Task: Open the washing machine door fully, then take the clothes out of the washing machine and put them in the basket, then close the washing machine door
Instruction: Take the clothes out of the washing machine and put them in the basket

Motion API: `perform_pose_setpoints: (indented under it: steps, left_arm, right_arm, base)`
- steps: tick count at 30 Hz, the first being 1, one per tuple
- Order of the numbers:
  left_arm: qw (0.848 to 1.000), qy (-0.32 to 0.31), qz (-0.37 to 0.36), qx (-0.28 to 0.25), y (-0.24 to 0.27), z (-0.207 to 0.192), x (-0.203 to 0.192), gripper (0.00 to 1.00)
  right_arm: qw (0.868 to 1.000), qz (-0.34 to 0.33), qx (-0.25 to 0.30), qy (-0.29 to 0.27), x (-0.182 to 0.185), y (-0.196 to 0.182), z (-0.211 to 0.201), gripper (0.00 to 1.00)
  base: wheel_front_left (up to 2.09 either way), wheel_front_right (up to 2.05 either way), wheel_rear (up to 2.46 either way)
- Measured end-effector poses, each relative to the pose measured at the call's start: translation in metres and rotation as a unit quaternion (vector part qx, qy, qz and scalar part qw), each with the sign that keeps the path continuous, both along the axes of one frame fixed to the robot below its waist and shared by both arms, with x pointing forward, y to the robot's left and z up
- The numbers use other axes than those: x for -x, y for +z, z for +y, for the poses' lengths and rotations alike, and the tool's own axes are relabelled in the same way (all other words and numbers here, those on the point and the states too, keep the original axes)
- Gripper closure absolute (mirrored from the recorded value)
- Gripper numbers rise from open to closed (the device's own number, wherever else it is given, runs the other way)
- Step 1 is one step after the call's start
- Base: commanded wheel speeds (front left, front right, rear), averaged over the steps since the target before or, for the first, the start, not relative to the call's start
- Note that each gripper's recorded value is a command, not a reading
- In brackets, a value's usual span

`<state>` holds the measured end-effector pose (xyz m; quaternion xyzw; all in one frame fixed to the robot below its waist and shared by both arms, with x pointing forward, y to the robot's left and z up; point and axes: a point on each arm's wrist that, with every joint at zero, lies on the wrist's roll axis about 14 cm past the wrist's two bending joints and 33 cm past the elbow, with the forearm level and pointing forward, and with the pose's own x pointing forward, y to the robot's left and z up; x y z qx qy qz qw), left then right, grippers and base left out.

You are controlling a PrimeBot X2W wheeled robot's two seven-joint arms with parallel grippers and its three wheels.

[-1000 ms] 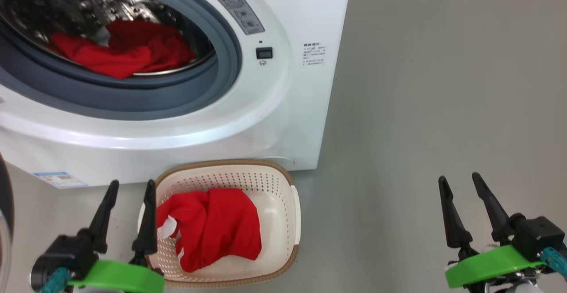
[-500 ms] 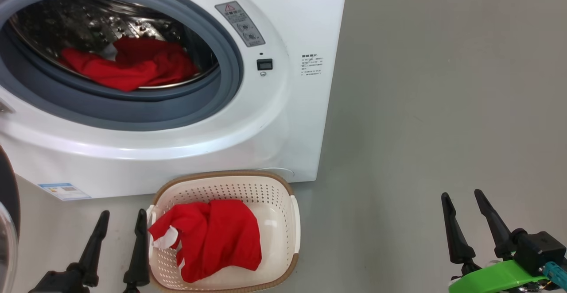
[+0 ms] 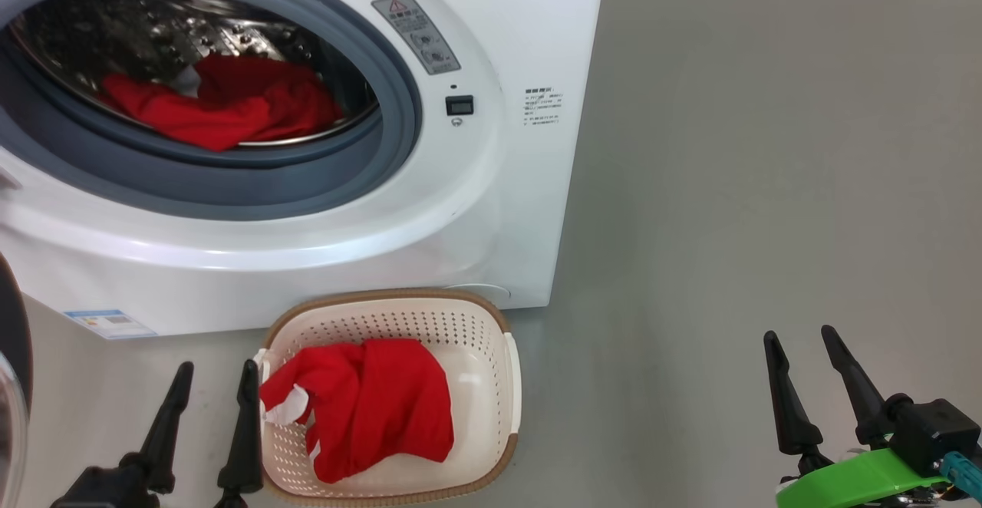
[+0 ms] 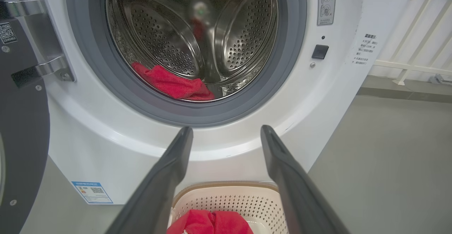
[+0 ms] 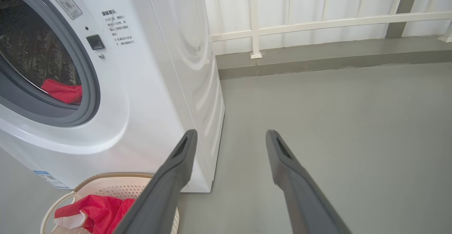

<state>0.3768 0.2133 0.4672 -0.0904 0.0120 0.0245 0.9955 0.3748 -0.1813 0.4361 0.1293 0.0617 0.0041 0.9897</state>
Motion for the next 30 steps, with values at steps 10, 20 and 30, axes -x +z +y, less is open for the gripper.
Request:
perform_pose_setpoints:
  steps: [10,20,30]
  left_arm:
    - [0.999,-0.026,0.007,-0.043,-0.006,-0.004,-0.051,0.0]
    - [0.984,-0.067,0.028,-0.162,-0.014,-0.004,-0.13,0.0]
    - [0.951,-0.089,0.081,-0.284,-0.038,0.003,-0.196,0.0]
  right_arm:
    - [1.0,0.004,-0.003,0.004,-0.018,-0.007,0.004,0.0]
    - [1.0,0.015,-0.006,0.003,-0.038,-0.021,0.004,0.0]
    - [0.999,0.028,-0.01,-0.016,-0.048,-0.035,-0.007,0.0]
  base:
    - [0.0,0.0,0.0]
    - [0.0,0.0,0.0]
    - [0.0,0.0,0.0]
